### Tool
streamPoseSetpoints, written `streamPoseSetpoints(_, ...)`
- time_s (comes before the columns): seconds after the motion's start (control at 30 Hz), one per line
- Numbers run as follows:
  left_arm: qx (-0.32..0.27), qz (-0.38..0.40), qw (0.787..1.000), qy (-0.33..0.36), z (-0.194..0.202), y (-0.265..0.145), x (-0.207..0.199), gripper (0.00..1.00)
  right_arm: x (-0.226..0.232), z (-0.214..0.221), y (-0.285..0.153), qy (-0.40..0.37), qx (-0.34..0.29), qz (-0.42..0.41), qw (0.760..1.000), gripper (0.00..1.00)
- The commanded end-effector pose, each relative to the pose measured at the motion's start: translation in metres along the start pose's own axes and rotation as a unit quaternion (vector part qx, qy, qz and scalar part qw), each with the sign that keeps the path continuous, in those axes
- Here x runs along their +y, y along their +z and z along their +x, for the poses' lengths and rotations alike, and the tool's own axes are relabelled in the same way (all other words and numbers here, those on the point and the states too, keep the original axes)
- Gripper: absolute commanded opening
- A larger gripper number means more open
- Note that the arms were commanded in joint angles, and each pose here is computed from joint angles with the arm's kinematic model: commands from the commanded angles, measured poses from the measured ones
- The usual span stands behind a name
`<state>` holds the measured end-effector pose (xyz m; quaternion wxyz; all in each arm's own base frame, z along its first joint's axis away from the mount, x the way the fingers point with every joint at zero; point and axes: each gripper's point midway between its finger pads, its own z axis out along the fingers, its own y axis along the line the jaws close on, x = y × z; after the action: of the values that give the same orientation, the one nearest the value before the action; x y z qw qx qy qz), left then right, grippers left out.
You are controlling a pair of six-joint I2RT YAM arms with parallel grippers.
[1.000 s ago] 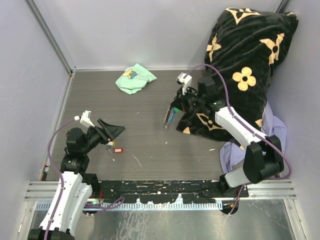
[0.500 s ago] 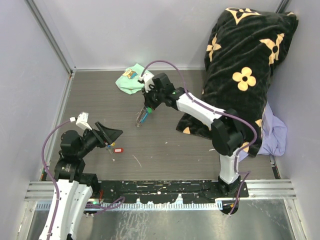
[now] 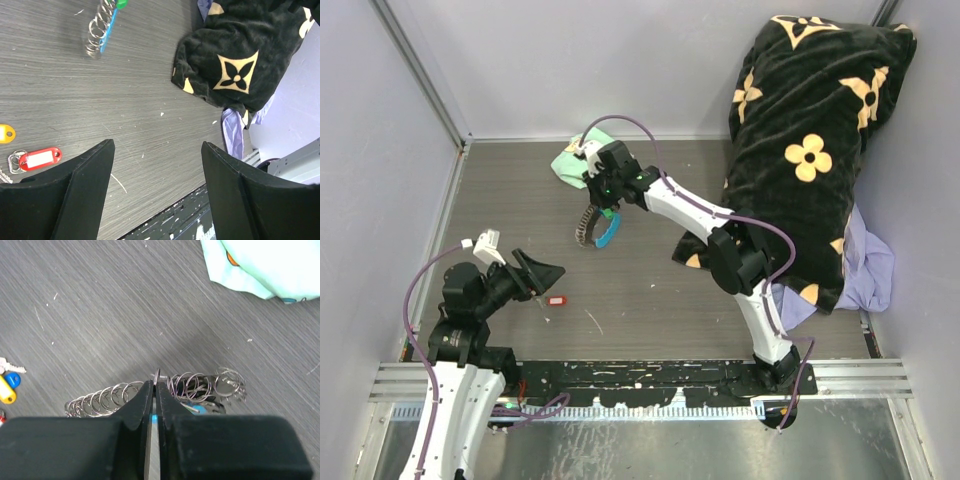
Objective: Remove the keys from the keyring
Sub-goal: Place the keyring at the center of the board.
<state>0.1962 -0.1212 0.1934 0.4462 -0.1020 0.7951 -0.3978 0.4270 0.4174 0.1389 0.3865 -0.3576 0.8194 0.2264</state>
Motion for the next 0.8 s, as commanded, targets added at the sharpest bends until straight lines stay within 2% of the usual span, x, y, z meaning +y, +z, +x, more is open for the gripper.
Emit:
streamPoseSetpoints(0.0, -0.016, 0.013, 0.999, 0.024, -0.012, -0.006, -0.012, 0.72, 0.003, -0.048, -0.003, -0.001, -0.058, 0.006, 0.998, 0.12)
streamPoseSetpoints(0.07, -0.014, 0.015, 0.999, 0.025, -0.012, -0.007, -0.014, 0.72, 0.003, -0.051, 0.000, -0.001, -0.062, 0.004, 0.998, 0.13)
streamPoseSetpoints(0.1, -0.012, 0.017, 0.999, 0.026, -0.012, -0.007, -0.016, 0.72, 0.003, -0.052, 0.002, -0.003, -0.064, 0.004, 0.998, 0.17)
streamPoseSetpoints(0.23, 0.000, 0.046, 0.998, 0.036, -0.013, -0.012, -0.032, 0.76, 0.002, -0.070, -0.002, -0.023, -0.081, 0.002, 0.996, 0.43)
streamPoseSetpoints(0.3, 0.002, 0.054, 0.998, 0.041, -0.016, -0.016, -0.040, 0.81, 0.003, -0.080, -0.011, -0.038, -0.088, 0.000, 0.995, 0.53)
streamPoseSetpoints(0.37, 0.001, 0.062, 0.997, 0.041, -0.020, -0.021, -0.050, 0.91, 0.006, -0.087, -0.025, -0.062, -0.092, -0.014, 0.994, 0.59)
streamPoseSetpoints(0.43, 0.001, 0.077, 0.997, 0.024, -0.024, -0.023, -0.060, 1.00, 0.011, -0.090, -0.048, -0.092, -0.091, -0.034, 0.991, 0.64)
streamPoseSetpoints(0.6, -0.004, 0.144, 0.990, -0.013, -0.039, -0.028, -0.097, 0.98, 0.020, -0.087, -0.131, -0.150, -0.113, -0.087, 0.978, 0.73)
streamPoseSetpoints(0.67, -0.006, 0.165, 0.986, -0.015, -0.047, -0.032, -0.110, 0.98, 0.007, -0.087, -0.165, -0.147, -0.137, -0.067, 0.977, 0.85)
streamPoseSetpoints(0.7, -0.007, 0.175, 0.984, -0.011, -0.050, -0.034, -0.117, 0.98, -0.001, -0.084, -0.181, -0.138, -0.149, -0.055, 0.978, 0.95)
streamPoseSetpoints(0.77, -0.004, 0.191, 0.981, 0.009, -0.055, -0.039, -0.129, 0.98, -0.018, -0.082, -0.219, -0.112, -0.181, -0.037, 0.977, 1.00)
